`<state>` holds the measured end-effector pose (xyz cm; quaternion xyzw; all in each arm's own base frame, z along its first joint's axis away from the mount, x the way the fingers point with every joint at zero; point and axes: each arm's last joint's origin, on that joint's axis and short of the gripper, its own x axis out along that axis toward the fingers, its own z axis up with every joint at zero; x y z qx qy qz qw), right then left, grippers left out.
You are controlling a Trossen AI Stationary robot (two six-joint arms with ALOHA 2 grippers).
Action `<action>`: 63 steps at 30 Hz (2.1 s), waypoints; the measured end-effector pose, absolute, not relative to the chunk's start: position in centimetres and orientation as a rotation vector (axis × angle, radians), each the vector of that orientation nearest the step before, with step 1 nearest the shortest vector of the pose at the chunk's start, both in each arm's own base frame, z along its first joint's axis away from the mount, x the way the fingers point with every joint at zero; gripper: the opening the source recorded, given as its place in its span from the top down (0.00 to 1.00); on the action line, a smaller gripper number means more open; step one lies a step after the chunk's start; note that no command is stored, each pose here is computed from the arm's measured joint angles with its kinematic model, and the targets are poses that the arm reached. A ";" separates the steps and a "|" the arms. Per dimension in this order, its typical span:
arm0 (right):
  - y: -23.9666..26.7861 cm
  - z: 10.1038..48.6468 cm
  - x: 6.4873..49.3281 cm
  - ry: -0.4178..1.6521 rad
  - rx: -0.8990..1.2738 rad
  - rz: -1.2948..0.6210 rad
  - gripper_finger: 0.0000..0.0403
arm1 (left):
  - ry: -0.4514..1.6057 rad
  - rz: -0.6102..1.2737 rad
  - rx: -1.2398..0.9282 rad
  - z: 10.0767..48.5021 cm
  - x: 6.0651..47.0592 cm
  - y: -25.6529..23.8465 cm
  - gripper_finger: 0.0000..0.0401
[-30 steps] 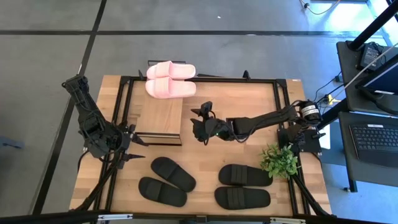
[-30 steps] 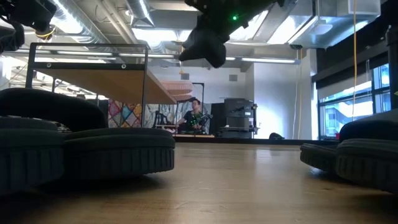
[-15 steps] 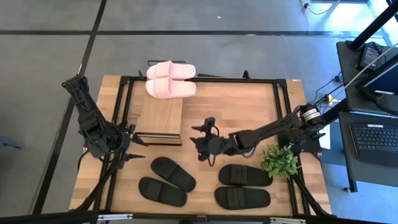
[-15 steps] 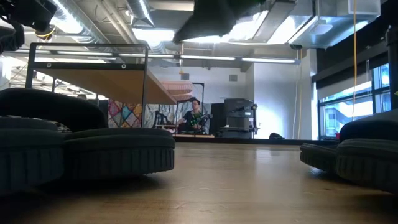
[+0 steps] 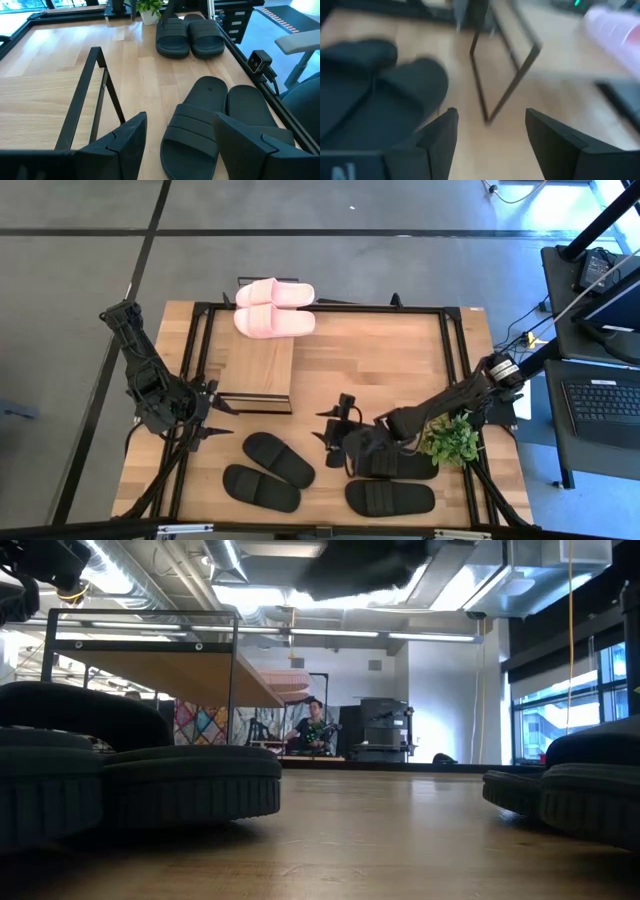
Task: Pick and place slides into the shelf
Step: Put the top right black slide under the shelf
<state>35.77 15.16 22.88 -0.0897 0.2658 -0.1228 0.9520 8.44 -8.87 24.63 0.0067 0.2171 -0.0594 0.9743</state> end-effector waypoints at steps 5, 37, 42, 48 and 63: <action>15.2 22.8 33.9 0.699 -0.146 -0.231 0.42 | 0.438 -0.120 0.014 24.6 8.4 -8.9 0.46; 16.2 25.2 23.5 1.534 -0.325 -0.154 0.42 | 0.438 -0.120 0.016 24.6 8.4 -8.9 0.46; 17.5 24.7 22.3 1.528 -0.391 -0.104 0.42 | 0.438 -0.120 0.016 24.6 8.4 -8.9 0.46; 17.8 21.8 21.9 1.482 -0.389 -0.094 0.42 | 0.438 -0.120 0.015 24.6 8.4 -8.9 0.46; 18.2 17.4 22.4 1.329 -0.311 0.008 0.42 | 0.438 -0.119 0.016 24.6 8.4 -8.9 0.46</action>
